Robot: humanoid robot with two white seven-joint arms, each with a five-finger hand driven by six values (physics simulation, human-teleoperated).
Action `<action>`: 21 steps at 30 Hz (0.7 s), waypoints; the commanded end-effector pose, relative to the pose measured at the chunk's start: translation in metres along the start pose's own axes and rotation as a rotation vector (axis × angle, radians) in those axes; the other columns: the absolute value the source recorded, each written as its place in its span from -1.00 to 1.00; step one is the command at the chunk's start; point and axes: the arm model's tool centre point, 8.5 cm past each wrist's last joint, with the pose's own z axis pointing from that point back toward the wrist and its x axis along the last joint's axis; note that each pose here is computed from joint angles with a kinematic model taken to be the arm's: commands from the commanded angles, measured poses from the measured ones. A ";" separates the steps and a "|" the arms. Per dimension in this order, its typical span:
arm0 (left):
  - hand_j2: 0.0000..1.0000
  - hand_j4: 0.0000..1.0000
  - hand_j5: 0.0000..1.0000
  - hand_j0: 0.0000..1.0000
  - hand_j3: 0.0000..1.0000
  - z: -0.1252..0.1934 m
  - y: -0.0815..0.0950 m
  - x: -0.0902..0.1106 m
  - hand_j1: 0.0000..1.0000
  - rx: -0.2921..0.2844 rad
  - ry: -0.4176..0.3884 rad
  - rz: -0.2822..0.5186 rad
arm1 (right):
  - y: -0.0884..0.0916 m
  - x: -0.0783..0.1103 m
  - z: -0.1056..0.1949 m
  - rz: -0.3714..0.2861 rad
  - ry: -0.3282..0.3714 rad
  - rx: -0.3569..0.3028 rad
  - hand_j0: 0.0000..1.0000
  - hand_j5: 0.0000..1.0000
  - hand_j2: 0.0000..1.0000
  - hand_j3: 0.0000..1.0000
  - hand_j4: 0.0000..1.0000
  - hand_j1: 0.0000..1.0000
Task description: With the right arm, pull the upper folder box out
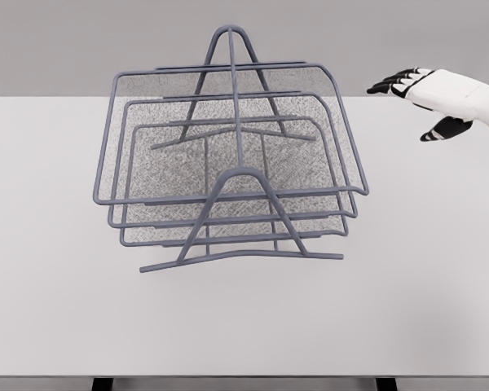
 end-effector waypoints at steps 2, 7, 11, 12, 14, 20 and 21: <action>1.00 1.00 1.00 1.00 1.00 0.000 0.000 0.000 1.00 0.000 0.000 0.000 | -0.003 0.011 -0.012 0.005 -0.029 -0.015 1.00 1.00 1.00 1.00 1.00 1.00; 1.00 1.00 1.00 1.00 1.00 0.000 0.000 0.000 1.00 0.000 0.000 0.000 | -0.018 0.073 -0.040 0.140 -0.184 -0.020 1.00 1.00 1.00 1.00 1.00 1.00; 1.00 1.00 1.00 1.00 1.00 0.000 0.000 0.000 1.00 0.000 0.000 0.000 | -0.014 0.081 -0.038 0.178 -0.205 0.015 1.00 1.00 1.00 1.00 1.00 1.00; 1.00 1.00 1.00 1.00 1.00 0.000 0.000 0.000 1.00 0.000 0.000 0.000 | -0.007 0.083 -0.039 0.175 -0.213 0.035 1.00 1.00 1.00 1.00 1.00 1.00; 1.00 1.00 1.00 1.00 1.00 0.000 0.000 0.000 1.00 0.000 0.000 0.000 | 0.004 0.077 -0.032 0.171 -0.196 0.071 1.00 1.00 1.00 1.00 1.00 1.00; 1.00 1.00 1.00 1.00 1.00 0.000 0.000 0.000 1.00 0.000 0.000 0.000 | 0.017 0.059 -0.009 0.170 -0.143 0.128 1.00 1.00 1.00 1.00 1.00 1.00; 1.00 1.00 1.00 1.00 1.00 0.000 0.000 0.000 1.00 0.000 0.000 0.000 | 0.019 0.053 -0.002 0.175 -0.126 0.145 1.00 1.00 1.00 1.00 1.00 1.00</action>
